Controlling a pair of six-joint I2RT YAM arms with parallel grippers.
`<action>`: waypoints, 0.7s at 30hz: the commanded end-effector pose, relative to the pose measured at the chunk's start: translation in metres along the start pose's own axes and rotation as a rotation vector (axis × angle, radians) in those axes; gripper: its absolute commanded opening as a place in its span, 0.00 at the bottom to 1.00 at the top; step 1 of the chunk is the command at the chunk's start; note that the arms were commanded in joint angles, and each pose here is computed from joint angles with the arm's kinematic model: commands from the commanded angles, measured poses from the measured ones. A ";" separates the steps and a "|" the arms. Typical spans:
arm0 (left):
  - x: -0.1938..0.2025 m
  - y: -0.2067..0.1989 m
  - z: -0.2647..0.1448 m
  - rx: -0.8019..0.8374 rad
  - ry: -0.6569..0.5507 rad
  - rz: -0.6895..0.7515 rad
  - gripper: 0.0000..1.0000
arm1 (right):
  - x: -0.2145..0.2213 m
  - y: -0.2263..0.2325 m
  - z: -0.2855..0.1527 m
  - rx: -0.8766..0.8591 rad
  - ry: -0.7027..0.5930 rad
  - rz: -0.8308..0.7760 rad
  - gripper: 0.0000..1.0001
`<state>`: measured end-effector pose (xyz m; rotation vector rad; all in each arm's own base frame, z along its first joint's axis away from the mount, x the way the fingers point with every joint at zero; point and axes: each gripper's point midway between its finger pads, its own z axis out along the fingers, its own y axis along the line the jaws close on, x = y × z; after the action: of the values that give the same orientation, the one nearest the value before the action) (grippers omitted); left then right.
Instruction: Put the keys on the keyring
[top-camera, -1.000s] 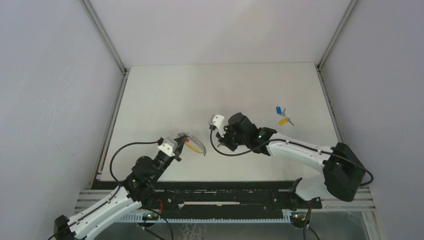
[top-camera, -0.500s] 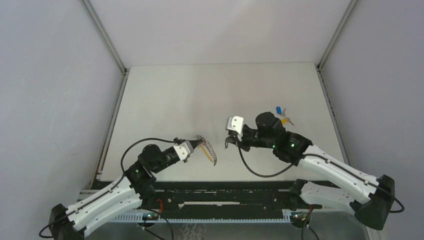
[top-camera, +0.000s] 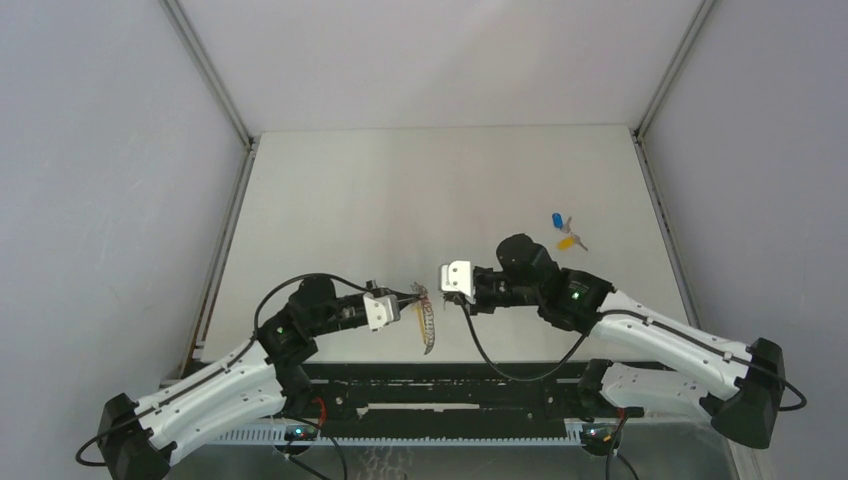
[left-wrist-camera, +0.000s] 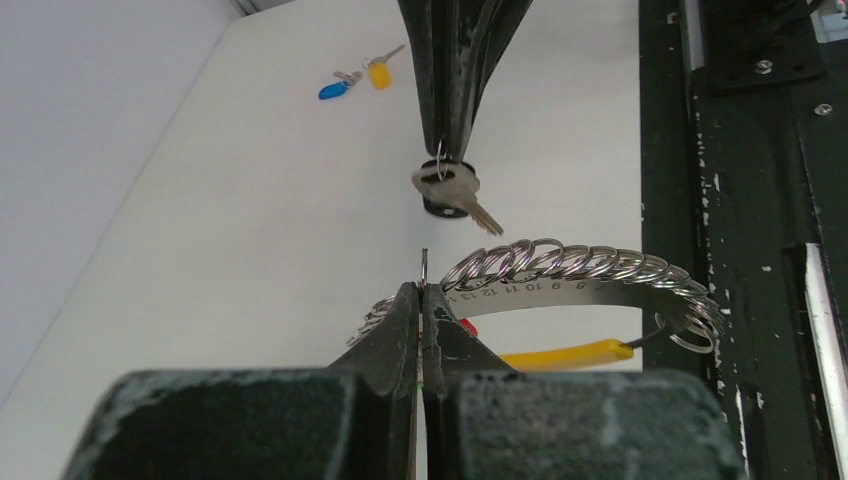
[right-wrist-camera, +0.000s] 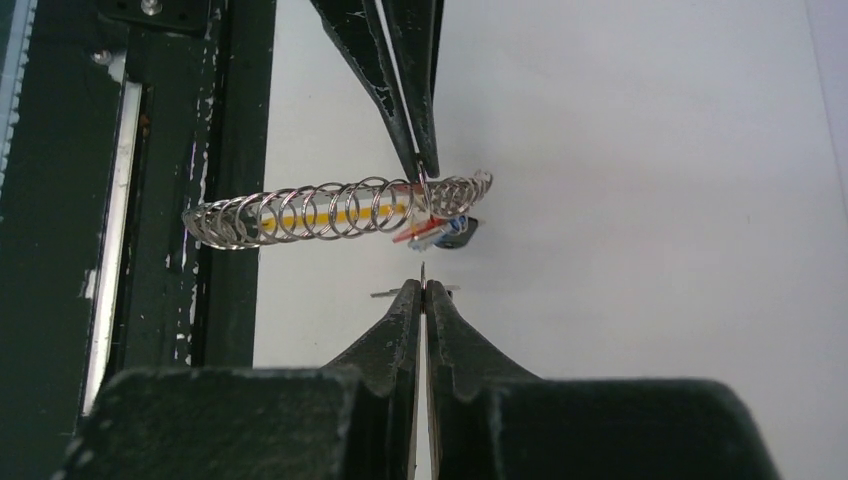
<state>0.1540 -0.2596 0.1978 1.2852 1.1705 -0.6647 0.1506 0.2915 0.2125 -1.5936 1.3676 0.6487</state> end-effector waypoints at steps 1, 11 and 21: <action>-0.043 0.007 0.000 0.024 -0.108 0.076 0.00 | -0.006 -0.003 0.009 -0.005 0.019 -0.095 0.00; -0.040 0.002 0.001 0.044 -0.109 0.077 0.00 | -0.004 -0.007 0.022 0.026 0.093 -0.214 0.00; -0.042 -0.001 0.001 0.061 -0.121 0.070 0.00 | -0.010 -0.004 0.026 0.039 0.097 -0.282 0.00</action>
<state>0.1413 -0.2633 0.1924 1.3480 1.1442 -0.7209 0.1502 0.3071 0.1819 -1.8132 1.2694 0.4129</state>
